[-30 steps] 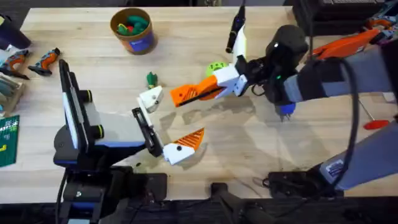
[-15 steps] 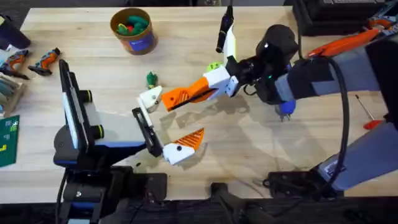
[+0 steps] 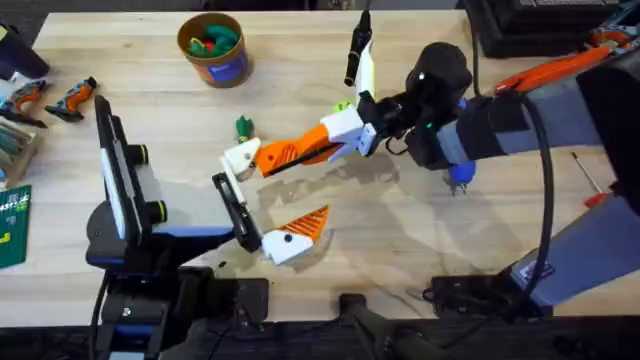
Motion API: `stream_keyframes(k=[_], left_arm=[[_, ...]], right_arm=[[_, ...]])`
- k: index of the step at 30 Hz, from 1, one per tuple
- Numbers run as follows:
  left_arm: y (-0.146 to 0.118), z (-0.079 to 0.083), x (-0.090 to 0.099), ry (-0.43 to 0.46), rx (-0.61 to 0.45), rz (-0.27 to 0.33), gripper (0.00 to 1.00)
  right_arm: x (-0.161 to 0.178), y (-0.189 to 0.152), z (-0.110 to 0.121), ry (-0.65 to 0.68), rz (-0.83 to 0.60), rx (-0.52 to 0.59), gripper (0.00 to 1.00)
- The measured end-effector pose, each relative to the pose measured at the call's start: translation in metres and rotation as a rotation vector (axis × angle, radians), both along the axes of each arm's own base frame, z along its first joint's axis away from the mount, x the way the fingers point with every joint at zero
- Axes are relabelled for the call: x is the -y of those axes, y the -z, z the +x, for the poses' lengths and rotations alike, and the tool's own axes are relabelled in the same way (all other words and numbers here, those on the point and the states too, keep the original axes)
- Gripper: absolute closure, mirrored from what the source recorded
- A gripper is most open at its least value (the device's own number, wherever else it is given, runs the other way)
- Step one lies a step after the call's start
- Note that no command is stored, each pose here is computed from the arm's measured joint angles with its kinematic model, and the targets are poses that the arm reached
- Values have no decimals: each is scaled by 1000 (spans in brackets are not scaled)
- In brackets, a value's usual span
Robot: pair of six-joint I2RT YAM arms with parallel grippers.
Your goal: Pick up the gripper from the table and insert it into the empty holder that is missing its gripper. Then pick up a screw, insert it into the mounting hole, and use the screwdriver to tighten it. Finally, clean up the table by picking up the vegetable and placing it into the bucket.
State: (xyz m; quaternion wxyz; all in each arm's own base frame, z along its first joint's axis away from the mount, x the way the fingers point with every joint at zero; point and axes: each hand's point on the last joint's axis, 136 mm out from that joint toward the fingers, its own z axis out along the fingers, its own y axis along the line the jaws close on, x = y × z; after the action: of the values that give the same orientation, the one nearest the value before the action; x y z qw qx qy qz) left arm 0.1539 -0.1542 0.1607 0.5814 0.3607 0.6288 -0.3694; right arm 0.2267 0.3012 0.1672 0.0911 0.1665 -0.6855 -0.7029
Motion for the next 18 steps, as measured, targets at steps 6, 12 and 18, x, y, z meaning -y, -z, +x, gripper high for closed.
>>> stream_keyframes(k=[6, 12, 18], left_arm=[[0, 0, 0, 0, 0, 0, 15], [0, 0, 0, 0, 0, 0, 15], [0, 1, 0, -4, 0, 0, 15]], right_arm=[[-1, 0, 1, 7, 2, 3, 988], [-4, -1, -2, -1, 3, 5, 988], [-7, -1, -2, 2, 4, 6, 988]])
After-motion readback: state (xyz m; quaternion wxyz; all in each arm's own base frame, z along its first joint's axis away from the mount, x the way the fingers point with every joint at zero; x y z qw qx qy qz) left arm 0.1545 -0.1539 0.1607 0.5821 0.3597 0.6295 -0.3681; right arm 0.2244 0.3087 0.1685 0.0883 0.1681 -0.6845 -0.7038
